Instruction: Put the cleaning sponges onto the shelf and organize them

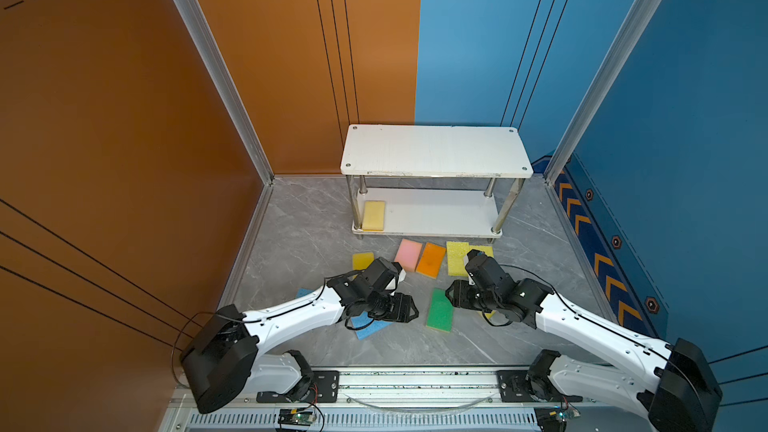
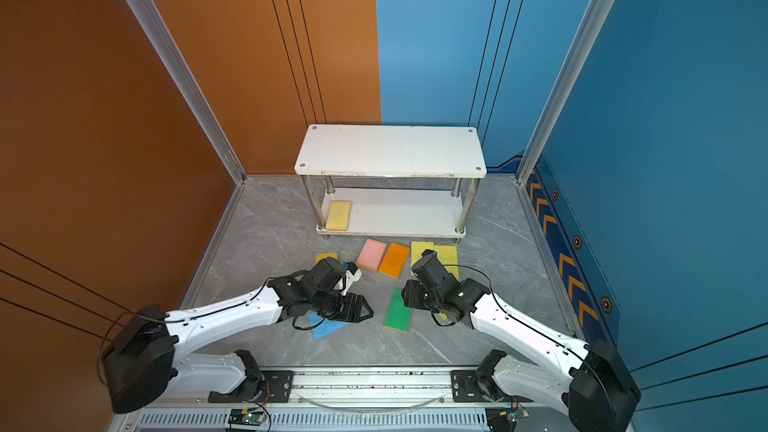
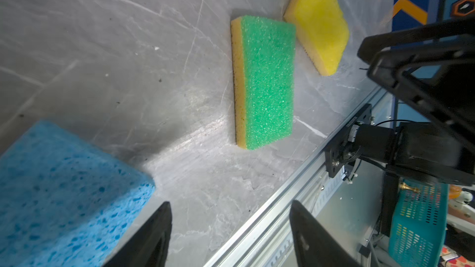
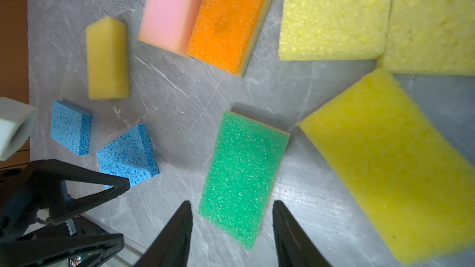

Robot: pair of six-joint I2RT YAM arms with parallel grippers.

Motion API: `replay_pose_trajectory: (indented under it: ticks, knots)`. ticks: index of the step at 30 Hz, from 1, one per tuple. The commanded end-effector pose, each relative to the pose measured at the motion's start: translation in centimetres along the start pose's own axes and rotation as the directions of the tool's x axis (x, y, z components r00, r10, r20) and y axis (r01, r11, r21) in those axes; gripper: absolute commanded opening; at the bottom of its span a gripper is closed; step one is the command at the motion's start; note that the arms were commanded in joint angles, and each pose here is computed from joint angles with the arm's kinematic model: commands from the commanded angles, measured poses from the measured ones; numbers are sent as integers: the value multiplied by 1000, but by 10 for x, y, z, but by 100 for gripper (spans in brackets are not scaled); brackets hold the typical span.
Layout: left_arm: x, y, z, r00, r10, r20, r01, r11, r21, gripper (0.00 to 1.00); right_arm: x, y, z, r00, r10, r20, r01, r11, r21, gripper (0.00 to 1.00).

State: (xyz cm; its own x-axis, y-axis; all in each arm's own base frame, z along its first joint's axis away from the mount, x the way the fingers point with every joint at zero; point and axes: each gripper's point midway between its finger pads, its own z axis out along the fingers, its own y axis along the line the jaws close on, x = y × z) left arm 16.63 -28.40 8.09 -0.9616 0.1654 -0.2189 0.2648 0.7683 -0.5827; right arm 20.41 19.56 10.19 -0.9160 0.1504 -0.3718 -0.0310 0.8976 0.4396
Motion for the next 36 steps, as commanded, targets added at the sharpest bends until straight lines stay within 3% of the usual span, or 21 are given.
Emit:
replay_pose_trajectory:
  ticks: [1,12,23,33,36]
  knots:
    - [-21,-21,12,996,83,38,-84,996,5,69,10,-21,-2,999,40,-20,-39,998,38,53]
    - [-40,-37,71,985,149,-85,-152,988,-21,56,11,-48,-14,989,148,12,-148,989,-2,53]
    - [-39,-27,92,976,156,-149,-172,980,-104,42,11,-51,-15,987,162,22,-162,987,-9,55]
    - [-34,-14,94,975,145,-166,-171,973,-155,40,8,-48,-13,985,171,26,-170,985,-26,55]
    - [-30,-12,98,973,140,-182,-169,973,-154,22,7,-46,-12,984,175,26,-174,984,-34,55]
